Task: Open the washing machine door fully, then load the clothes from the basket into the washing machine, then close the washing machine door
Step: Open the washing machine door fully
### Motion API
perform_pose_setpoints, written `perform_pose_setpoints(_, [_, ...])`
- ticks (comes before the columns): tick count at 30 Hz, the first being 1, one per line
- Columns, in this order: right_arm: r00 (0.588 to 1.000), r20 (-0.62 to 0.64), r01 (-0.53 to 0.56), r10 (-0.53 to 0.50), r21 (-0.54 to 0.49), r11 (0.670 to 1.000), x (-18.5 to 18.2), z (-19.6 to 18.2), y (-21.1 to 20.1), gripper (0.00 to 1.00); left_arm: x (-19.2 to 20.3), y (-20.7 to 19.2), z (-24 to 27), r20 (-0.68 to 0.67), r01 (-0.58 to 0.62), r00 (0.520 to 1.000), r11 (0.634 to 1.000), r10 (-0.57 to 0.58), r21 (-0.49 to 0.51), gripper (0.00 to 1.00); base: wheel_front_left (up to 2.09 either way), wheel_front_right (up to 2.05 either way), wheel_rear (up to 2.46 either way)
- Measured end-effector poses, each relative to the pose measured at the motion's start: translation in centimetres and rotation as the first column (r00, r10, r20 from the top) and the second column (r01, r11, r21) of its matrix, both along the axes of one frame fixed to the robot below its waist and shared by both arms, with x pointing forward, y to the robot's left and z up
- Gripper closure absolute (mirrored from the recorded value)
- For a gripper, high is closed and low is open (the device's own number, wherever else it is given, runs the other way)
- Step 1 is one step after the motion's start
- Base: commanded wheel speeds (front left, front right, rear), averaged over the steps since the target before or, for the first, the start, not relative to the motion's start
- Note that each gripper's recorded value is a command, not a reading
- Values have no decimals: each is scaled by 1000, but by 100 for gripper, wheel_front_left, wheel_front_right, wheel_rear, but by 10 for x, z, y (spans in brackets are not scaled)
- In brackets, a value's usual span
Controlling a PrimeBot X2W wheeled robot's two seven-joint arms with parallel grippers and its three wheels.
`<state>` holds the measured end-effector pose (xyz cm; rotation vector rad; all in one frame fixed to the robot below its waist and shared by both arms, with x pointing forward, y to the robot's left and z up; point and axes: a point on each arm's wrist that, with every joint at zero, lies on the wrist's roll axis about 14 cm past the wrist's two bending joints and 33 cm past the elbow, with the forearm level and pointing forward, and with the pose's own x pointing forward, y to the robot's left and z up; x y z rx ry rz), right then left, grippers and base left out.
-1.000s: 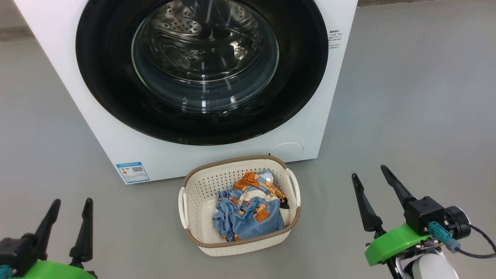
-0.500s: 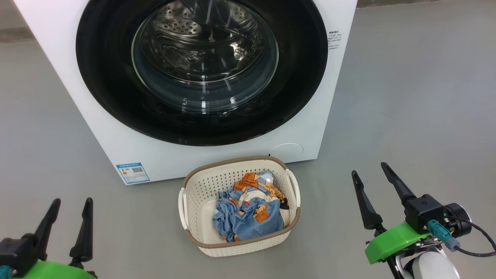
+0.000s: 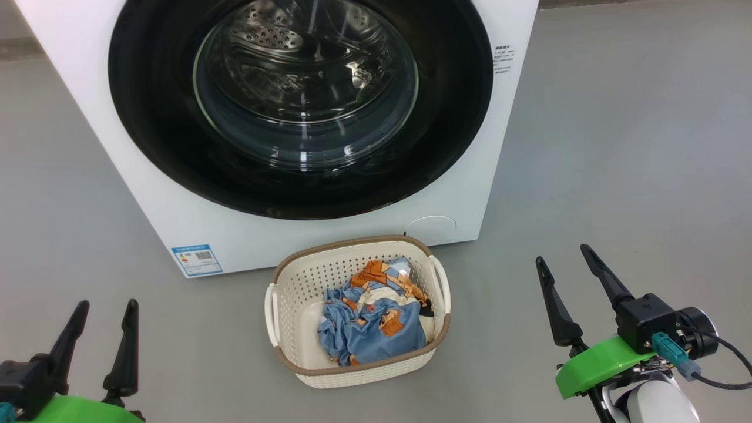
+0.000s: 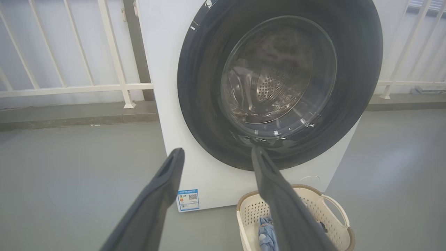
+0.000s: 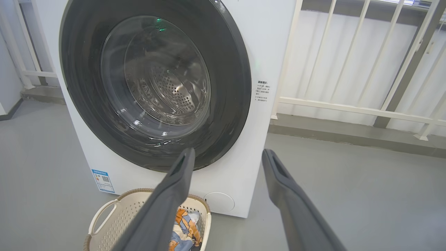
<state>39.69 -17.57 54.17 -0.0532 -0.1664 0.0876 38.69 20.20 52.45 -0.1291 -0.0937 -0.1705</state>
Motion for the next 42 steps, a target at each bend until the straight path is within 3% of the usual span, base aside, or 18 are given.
perform_pose_setpoints(12, [1000,5,12,-12,2,1000,2,1,-4,0,1,7,1,2,-28,1000,999,28,-30,0,115,115,-230])
perform_pose_setpoints(19, [1000,5,18,-18,0,1000,3,1,-7,0,3,9,7,26,-34,999,999,34,2,0,79,79,-157])
perform_pose_setpoints(42, [1000,21,14,-14,1,1000,1,7,-5,0,-5,7,16,55,-36,998,999,35,2,0,9,9,-18])
